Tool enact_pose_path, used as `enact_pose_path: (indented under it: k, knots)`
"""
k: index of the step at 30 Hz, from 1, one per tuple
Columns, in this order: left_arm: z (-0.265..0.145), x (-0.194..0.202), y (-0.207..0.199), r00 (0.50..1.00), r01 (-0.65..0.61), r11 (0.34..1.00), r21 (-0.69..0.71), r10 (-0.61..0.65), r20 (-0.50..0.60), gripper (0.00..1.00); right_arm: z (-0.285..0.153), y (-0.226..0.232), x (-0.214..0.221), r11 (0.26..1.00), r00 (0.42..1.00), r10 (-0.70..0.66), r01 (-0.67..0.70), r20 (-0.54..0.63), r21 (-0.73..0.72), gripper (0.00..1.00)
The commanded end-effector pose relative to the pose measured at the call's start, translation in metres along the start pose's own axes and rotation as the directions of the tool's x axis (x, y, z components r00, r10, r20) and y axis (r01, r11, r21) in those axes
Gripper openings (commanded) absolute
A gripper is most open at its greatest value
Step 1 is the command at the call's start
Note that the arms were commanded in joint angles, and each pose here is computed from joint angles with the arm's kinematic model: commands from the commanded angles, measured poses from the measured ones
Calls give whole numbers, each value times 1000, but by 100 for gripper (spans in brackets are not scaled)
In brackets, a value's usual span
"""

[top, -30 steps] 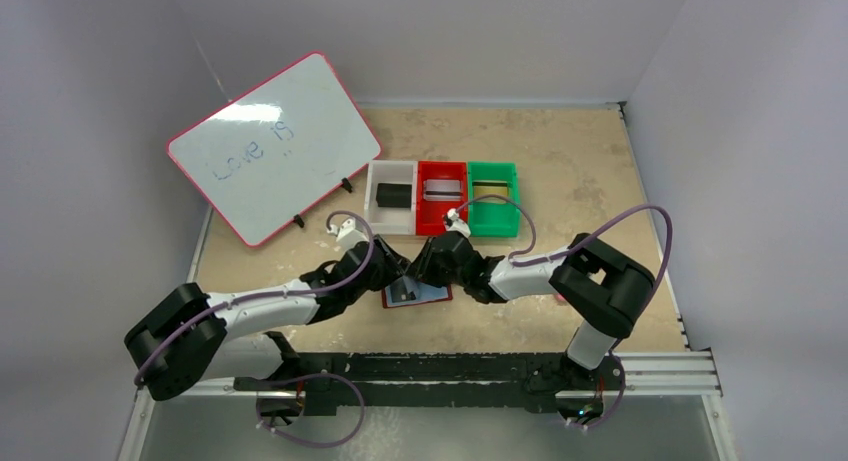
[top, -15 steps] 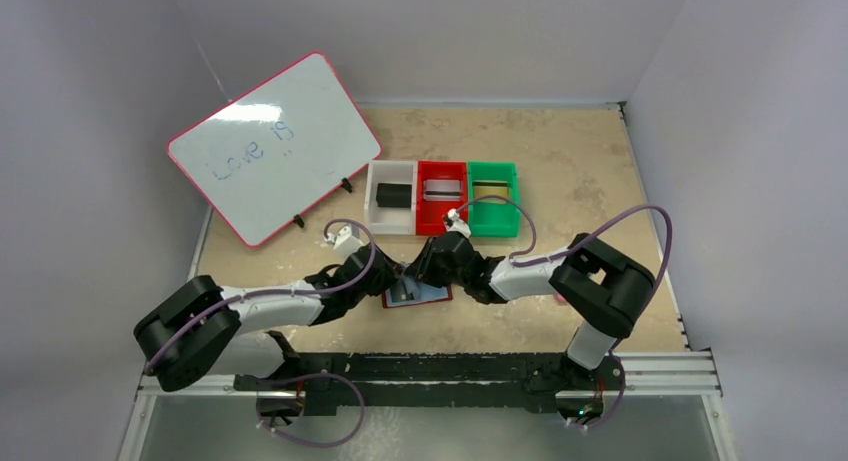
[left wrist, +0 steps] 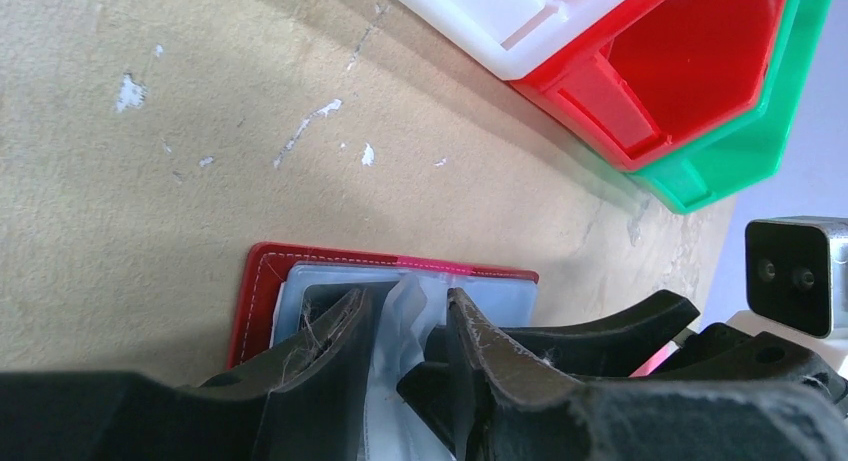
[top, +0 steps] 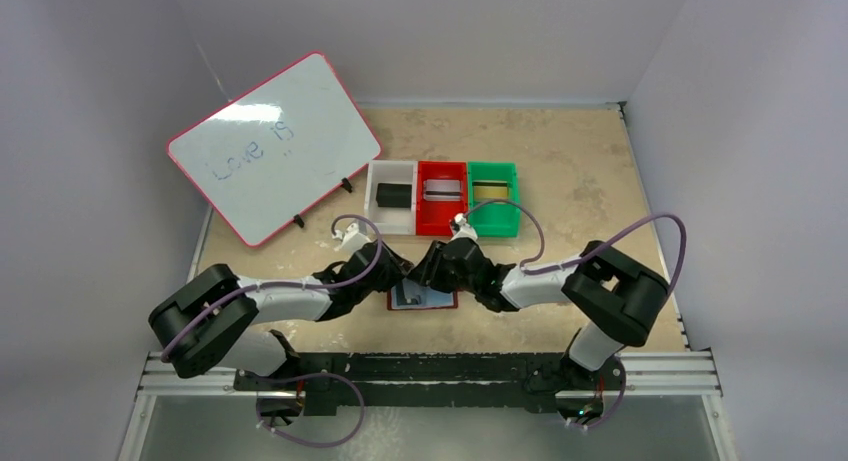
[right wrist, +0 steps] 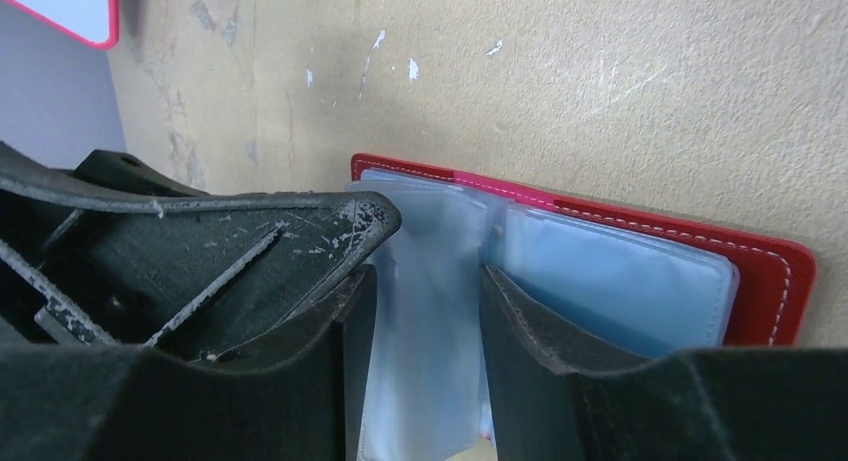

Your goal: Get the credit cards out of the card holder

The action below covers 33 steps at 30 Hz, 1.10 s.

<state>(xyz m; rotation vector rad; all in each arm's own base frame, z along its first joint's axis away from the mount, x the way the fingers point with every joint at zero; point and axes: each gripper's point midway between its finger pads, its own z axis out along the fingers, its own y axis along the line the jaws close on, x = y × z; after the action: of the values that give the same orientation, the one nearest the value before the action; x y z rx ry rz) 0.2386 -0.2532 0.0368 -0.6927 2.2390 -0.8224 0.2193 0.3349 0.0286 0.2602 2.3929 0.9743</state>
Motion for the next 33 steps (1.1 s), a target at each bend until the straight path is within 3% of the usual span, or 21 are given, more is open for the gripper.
enact_pose_path:
  k: [1,9,17,27,33]
  knots:
    - [-1,6,-22,999,26,997,69,-24,-42,33,-6,-6,-1,998,998,-55,55,9,-6,47]
    - [-3,18,-32,994,21,993,112,-8,-112,33,-27,14,-19,992,993,-71,80,94,-94,58]
    - [-9,27,-47,986,15,984,176,15,-168,33,-52,10,-31,995,988,-43,56,149,-84,62]
    - [-14,49,-77,964,-1,964,265,71,-257,33,-87,-34,-56,988,956,49,-89,289,128,62]
    - [-6,70,-81,947,-36,965,261,116,-300,34,-103,-46,-65,973,939,68,-138,338,186,62]
